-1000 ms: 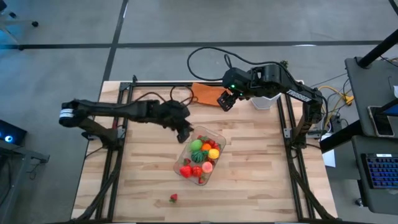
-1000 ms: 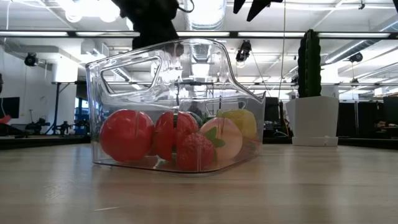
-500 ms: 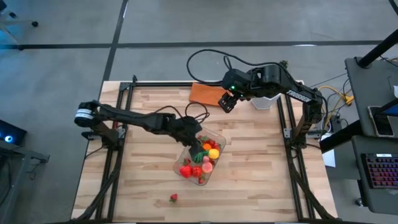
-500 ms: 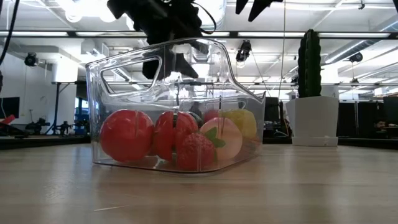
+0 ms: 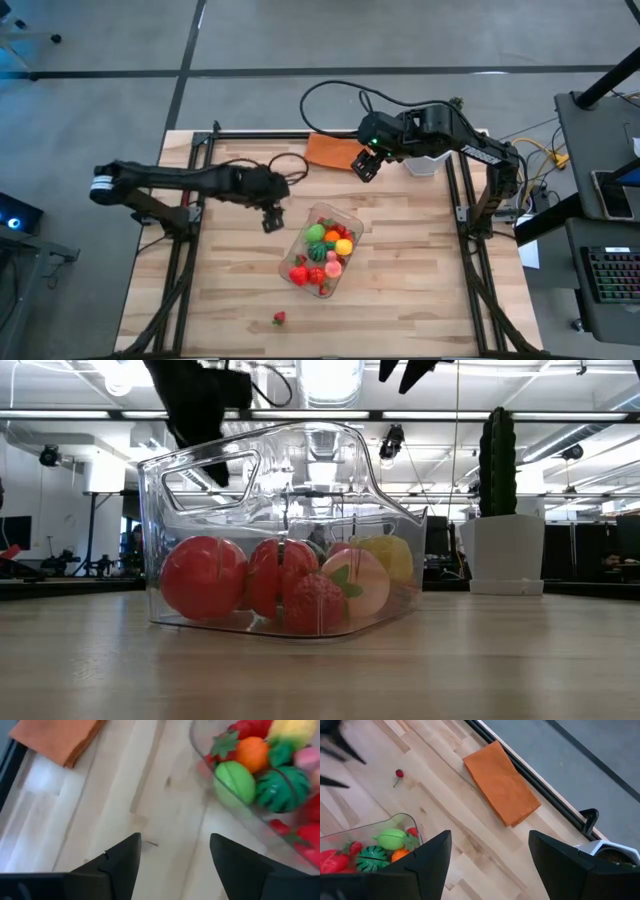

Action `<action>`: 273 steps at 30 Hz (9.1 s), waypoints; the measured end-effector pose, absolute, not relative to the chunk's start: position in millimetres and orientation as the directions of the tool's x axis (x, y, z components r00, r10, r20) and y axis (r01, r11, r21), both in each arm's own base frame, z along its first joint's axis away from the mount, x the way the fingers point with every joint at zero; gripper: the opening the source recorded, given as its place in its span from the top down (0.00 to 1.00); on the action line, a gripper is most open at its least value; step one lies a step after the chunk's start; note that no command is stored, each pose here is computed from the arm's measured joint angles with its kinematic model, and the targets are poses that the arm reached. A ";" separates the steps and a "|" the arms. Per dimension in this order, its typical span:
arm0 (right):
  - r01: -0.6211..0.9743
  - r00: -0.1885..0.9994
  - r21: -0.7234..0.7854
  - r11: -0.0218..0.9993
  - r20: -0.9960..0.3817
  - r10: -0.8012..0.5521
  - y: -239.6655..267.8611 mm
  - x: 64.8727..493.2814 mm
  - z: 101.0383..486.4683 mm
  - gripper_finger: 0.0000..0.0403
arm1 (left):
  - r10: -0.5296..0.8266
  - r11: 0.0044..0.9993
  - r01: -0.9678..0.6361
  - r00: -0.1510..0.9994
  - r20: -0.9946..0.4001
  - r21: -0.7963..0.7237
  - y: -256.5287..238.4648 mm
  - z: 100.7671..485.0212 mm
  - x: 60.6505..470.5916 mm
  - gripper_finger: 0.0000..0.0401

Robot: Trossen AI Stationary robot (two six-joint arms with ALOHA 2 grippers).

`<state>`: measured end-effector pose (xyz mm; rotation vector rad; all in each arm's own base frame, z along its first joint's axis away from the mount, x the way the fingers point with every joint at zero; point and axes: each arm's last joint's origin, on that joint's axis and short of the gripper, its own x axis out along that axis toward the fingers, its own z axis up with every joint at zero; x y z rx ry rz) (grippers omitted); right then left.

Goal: Pick and placing Produce into tupperware
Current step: Put the cherry into the transparent bin, then put the strawberry into the transparent bin

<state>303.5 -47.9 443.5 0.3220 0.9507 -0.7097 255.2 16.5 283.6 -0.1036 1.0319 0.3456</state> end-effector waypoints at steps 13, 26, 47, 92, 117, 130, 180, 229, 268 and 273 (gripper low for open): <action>0.687 0.383 -0.042 0.726 -0.828 -0.410 -48.1 304.2 443.2 0.36 | 0.078 0.609 -0.780 0.240 -0.968 -0.144 96.4 207.7 261.2 0.45; 0.699 0.379 -0.034 0.714 -0.829 -0.410 -48.6 304.1 442.7 0.36 | 0.050 0.628 -0.776 0.117 -0.992 -0.060 102.4 166.4 276.2 0.45; 0.699 0.376 -0.036 0.714 -0.831 -0.410 -48.6 304.3 441.9 0.36 | 0.071 0.652 -0.754 0.160 -0.984 -0.075 105.9 157.9 285.0 0.79; 0.671 0.553 0.014 0.741 -0.676 -0.487 24.3 253.1 475.4 0.36 | 0.145 0.676 -0.726 0.300 -0.943 -0.127 112.8 160.1 302.5 0.54; 0.237 0.905 0.430 0.871 -0.423 -0.038 7.5 183.1 332.2 0.36 | 0.139 0.675 -0.729 0.280 -0.950 -0.116 112.1 156.4 300.8 0.55; 0.290 0.868 0.429 0.856 -0.494 -0.047 1.1 156.3 248.4 0.36 | 0.139 0.674 -0.732 0.259 -0.956 -0.101 111.7 153.7 299.1 0.55; -0.012 0.991 0.566 0.824 -0.106 0.088 4.1 102.1 162.0 0.36 | 0.167 0.708 -0.702 0.272 -0.948 -0.077 113.5 156.3 302.3 0.89; -0.014 0.991 0.566 0.824 -0.104 0.088 4.1 102.0 162.3 0.36 | -0.189 0.744 -0.411 0.627 -0.755 -0.527 -70.7 299.9 304.2 0.42; -0.014 0.991 0.567 0.824 -0.104 0.088 4.1 102.0 162.4 0.36 | -0.244 0.441 -0.812 0.302 -0.921 -0.383 -220.9 194.9 286.6 0.42; -0.014 0.991 0.567 0.824 -0.104 0.088 4.1 102.0 162.4 0.36 | -0.246 0.430 -0.831 0.269 -0.931 -0.354 -221.7 192.2 283.9 0.42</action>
